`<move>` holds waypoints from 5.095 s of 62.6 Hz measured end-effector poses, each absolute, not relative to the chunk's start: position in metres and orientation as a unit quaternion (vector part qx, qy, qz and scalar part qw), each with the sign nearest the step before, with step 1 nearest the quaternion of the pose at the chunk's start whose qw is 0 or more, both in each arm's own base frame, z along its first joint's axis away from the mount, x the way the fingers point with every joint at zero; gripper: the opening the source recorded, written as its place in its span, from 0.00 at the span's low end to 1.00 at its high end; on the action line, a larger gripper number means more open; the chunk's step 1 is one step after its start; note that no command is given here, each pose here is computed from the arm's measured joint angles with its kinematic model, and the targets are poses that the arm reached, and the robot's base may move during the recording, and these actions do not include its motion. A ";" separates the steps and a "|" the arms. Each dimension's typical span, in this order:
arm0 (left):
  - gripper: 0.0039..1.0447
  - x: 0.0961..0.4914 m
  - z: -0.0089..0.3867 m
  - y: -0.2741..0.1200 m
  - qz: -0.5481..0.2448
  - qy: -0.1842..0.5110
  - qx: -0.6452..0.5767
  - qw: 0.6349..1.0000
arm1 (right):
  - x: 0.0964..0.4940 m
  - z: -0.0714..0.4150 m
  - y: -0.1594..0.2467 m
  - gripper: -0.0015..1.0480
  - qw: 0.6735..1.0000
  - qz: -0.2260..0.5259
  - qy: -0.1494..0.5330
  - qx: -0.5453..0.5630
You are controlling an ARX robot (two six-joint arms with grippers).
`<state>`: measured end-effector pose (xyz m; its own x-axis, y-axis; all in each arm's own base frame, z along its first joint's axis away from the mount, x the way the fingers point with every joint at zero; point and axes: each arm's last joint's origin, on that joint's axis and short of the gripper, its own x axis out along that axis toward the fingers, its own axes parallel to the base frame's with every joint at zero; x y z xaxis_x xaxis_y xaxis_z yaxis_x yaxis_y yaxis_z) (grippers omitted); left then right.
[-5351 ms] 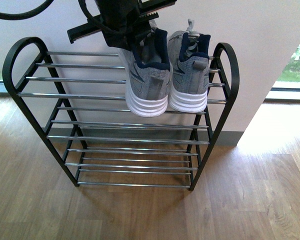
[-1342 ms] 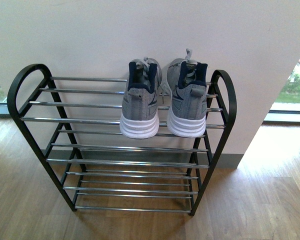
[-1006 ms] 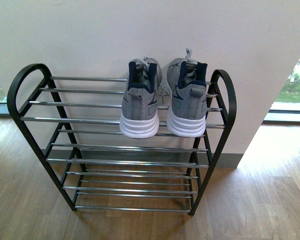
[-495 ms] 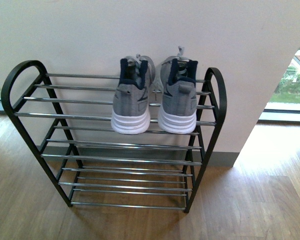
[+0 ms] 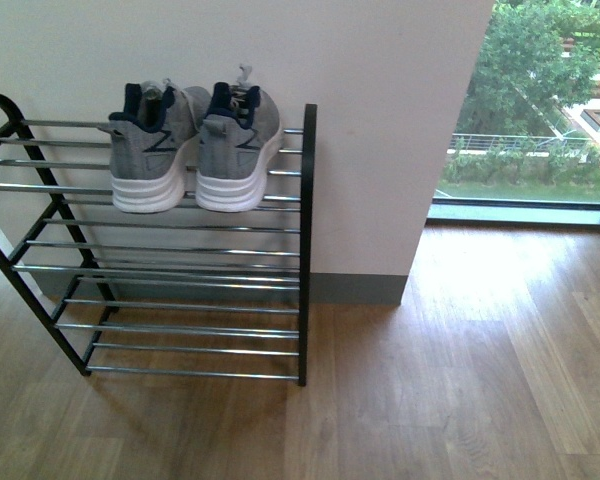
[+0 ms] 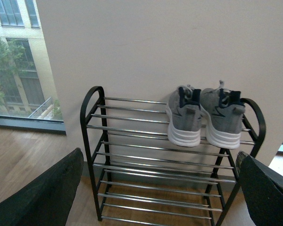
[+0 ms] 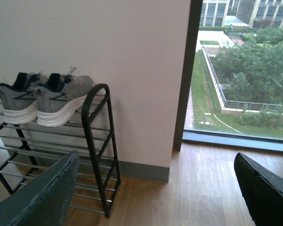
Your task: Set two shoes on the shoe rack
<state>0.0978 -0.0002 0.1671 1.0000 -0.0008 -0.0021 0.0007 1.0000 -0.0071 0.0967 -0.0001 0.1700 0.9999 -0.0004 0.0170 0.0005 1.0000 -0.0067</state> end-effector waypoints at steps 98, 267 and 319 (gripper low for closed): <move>0.91 0.098 0.167 0.000 0.000 0.001 -0.004 1.000 | 0.097 0.170 0.000 0.91 1.000 0.001 -0.008 -0.003; 0.91 0.098 0.167 0.000 -0.002 0.001 -0.003 1.000 | 0.097 0.170 0.000 0.91 1.000 -0.002 -0.008 0.000; 0.91 0.098 0.167 0.000 -0.001 0.001 -0.003 1.000 | 0.097 0.170 0.000 0.91 1.000 0.000 -0.008 0.000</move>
<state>0.0978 -0.0002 0.1671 1.0000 -0.0015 -0.0021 0.0015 1.0000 -0.0055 0.0966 -0.0001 0.1699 0.9999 -0.0008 0.0158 0.0008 1.0000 -0.0002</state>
